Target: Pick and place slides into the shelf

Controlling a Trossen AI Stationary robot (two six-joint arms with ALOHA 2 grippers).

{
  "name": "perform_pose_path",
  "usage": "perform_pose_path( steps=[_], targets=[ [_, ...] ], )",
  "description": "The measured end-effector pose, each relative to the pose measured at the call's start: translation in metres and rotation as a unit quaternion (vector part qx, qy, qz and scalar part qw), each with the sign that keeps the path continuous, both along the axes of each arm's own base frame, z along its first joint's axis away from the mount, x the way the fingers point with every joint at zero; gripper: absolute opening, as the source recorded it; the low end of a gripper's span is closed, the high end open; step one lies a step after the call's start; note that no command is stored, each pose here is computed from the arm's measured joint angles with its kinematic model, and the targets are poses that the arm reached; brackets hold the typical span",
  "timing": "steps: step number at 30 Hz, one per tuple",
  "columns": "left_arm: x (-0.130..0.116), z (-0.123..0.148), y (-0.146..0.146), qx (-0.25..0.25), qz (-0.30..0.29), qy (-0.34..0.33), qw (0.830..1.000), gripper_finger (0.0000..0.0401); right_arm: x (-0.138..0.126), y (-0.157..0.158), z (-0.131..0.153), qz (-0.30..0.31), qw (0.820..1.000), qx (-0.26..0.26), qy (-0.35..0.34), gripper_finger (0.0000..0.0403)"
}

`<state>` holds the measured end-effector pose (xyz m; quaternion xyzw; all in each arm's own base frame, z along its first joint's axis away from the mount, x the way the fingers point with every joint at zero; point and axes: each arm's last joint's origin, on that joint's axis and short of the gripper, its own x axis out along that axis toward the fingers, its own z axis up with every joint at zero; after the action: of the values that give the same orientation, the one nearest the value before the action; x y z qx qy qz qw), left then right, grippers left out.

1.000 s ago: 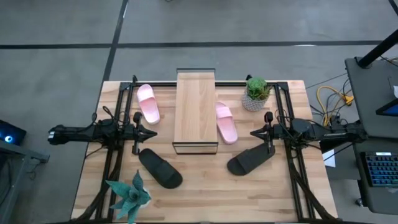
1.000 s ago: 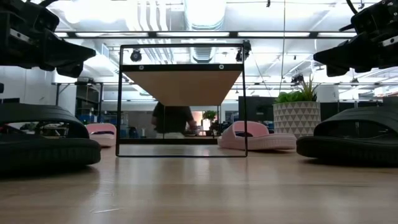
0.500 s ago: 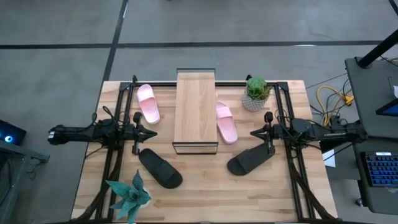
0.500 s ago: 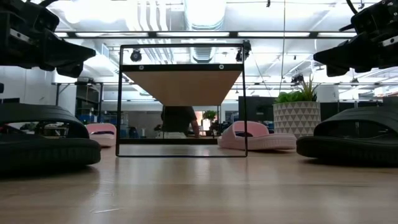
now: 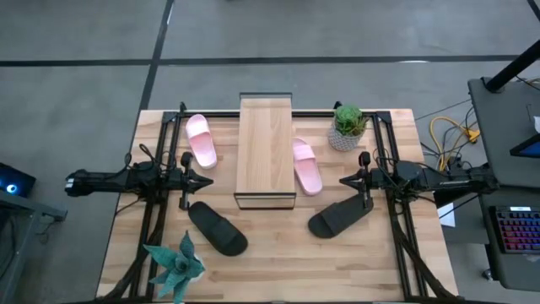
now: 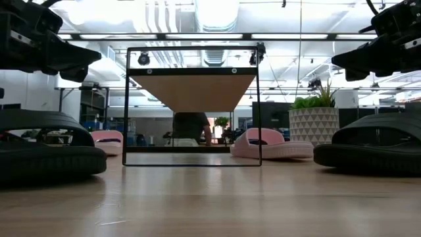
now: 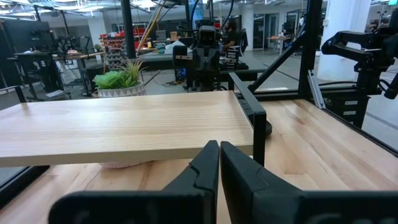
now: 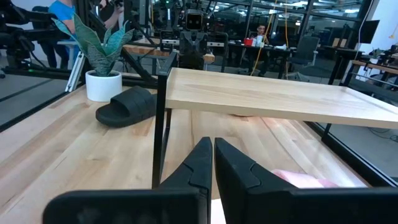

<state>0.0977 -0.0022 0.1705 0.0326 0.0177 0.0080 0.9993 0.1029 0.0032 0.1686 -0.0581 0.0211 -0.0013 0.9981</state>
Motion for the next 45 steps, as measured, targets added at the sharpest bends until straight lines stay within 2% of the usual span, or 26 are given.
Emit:
perform_pose_path(
  steps=[27, 37, 38, 40, 42, 45],
  targets=[
    [0.0, 0.0, 0.0, 0.0, 0.0, 0.0, 1.0, 0.0, 0.0, 0.0, 0.0, 0.0, 1.0, 0.0, 0.0, 0.0009],
    [0.0, 0.001, 0.0, 0.0, -0.001, -0.005, 1.0, 0.0, 0.0, 0.0, 0.003, 0.001, 0.997, -0.07, -0.013, 0.0009],
    [0.0, 0.001, 0.0, 0.0, -0.001, -0.005, 1.0, 0.0, 0.0, 0.0, 0.005, 0.0, 0.997, -0.066, -0.025, 0.0009],
    [0.0, 0.001, 0.0, 0.0, -0.001, -0.005, 1.0, 0.0, 0.0, 0.0, 0.008, 0.001, 0.999, -0.026, -0.042, 0.0009],
    [0.0, 0.001, 0.0, 0.0, -0.001, -0.007, 1.0, 0.0, 0.0, 0.0, 0.012, 0.003, 0.997, 0.039, -0.06, 0.0009],
    [0.0, 0.004, 0.0, -0.001, 0.0, -0.019, 1.0, 0.0, -0.001, 0.0, 0.02, 0.011, 0.983, 0.148, -0.104, 0.0009]
  ],
)
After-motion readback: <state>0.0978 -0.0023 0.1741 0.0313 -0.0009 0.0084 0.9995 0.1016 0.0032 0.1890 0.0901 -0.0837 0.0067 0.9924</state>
